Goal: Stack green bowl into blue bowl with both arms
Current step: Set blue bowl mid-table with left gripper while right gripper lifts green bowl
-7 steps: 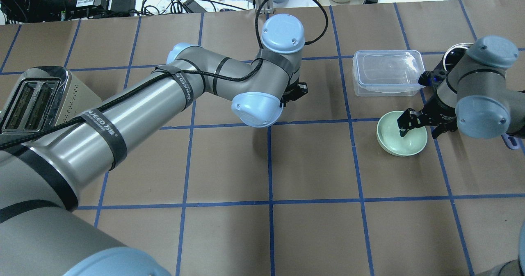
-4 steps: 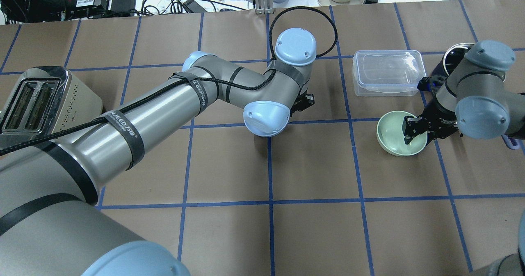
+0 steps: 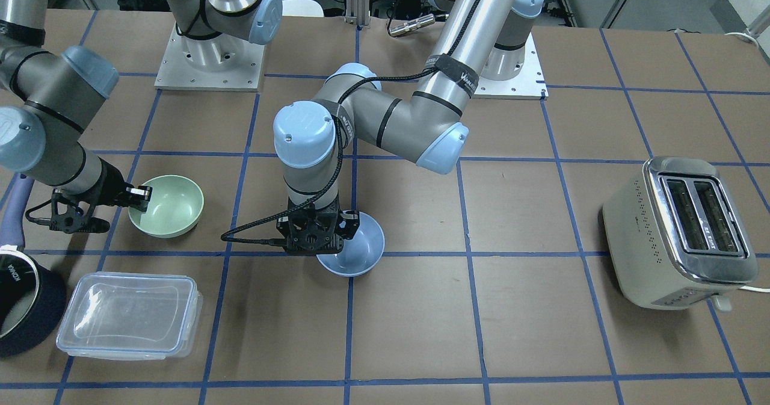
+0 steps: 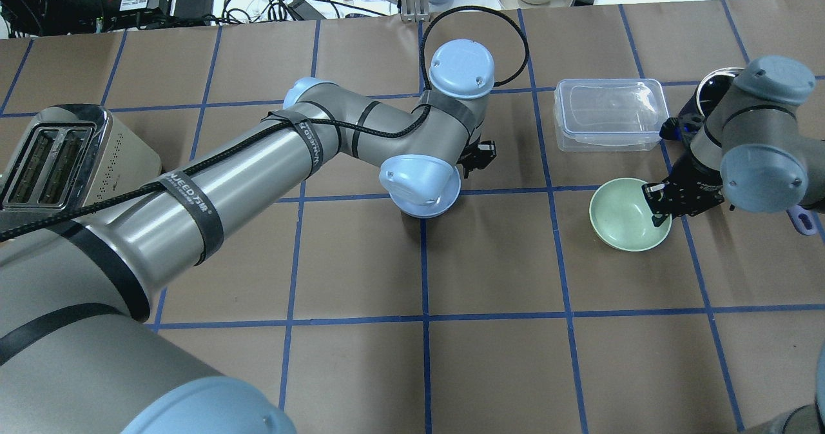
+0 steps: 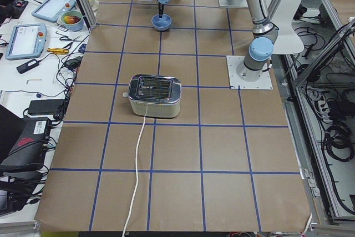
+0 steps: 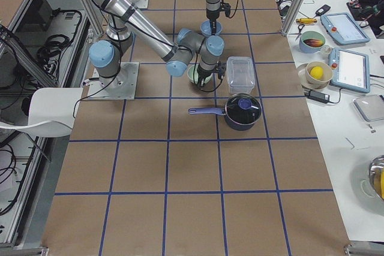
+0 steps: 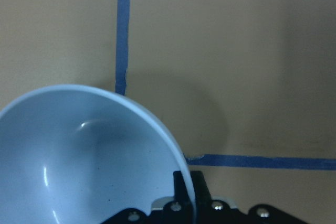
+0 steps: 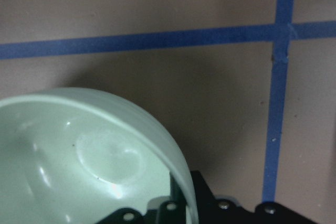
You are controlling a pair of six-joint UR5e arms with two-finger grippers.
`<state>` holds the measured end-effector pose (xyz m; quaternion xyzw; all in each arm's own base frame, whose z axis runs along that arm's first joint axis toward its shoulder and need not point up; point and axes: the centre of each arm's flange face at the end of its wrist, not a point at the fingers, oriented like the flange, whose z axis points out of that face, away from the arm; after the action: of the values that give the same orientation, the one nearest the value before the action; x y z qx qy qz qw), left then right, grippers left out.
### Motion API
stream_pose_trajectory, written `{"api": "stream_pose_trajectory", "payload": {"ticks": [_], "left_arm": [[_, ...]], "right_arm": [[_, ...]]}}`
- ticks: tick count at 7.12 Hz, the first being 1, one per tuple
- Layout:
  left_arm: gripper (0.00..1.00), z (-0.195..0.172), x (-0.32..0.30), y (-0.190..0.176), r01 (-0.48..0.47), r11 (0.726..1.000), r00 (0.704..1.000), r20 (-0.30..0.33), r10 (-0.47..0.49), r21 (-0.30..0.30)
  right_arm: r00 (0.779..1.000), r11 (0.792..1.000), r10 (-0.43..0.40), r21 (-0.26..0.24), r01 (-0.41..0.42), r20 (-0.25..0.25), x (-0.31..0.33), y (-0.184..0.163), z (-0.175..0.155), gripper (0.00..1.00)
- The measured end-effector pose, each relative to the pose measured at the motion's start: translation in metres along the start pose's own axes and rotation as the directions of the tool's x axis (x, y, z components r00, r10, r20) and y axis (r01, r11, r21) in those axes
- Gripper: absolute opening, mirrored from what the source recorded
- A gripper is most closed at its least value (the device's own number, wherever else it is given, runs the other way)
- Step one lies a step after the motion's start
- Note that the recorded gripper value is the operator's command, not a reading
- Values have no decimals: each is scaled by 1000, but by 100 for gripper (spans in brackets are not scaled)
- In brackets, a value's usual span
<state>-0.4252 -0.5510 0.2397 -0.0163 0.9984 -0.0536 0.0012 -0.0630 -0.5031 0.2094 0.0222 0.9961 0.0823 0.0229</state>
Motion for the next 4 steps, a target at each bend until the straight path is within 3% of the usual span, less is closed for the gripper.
{"api": "stream_pose_trajectory", "payload": {"ticks": [2, 4], "left_arm": [[100, -44, -56, -32, -44, 999, 999, -11, 44, 26], [100, -111, -149, -55, -111, 994, 994, -3, 111, -15]], "right_arm": [[999, 999, -42, 13, 42, 3, -3, -5, -47, 0], [995, 997, -79, 13, 78, 63, -23, -20, -99, 0]]}}
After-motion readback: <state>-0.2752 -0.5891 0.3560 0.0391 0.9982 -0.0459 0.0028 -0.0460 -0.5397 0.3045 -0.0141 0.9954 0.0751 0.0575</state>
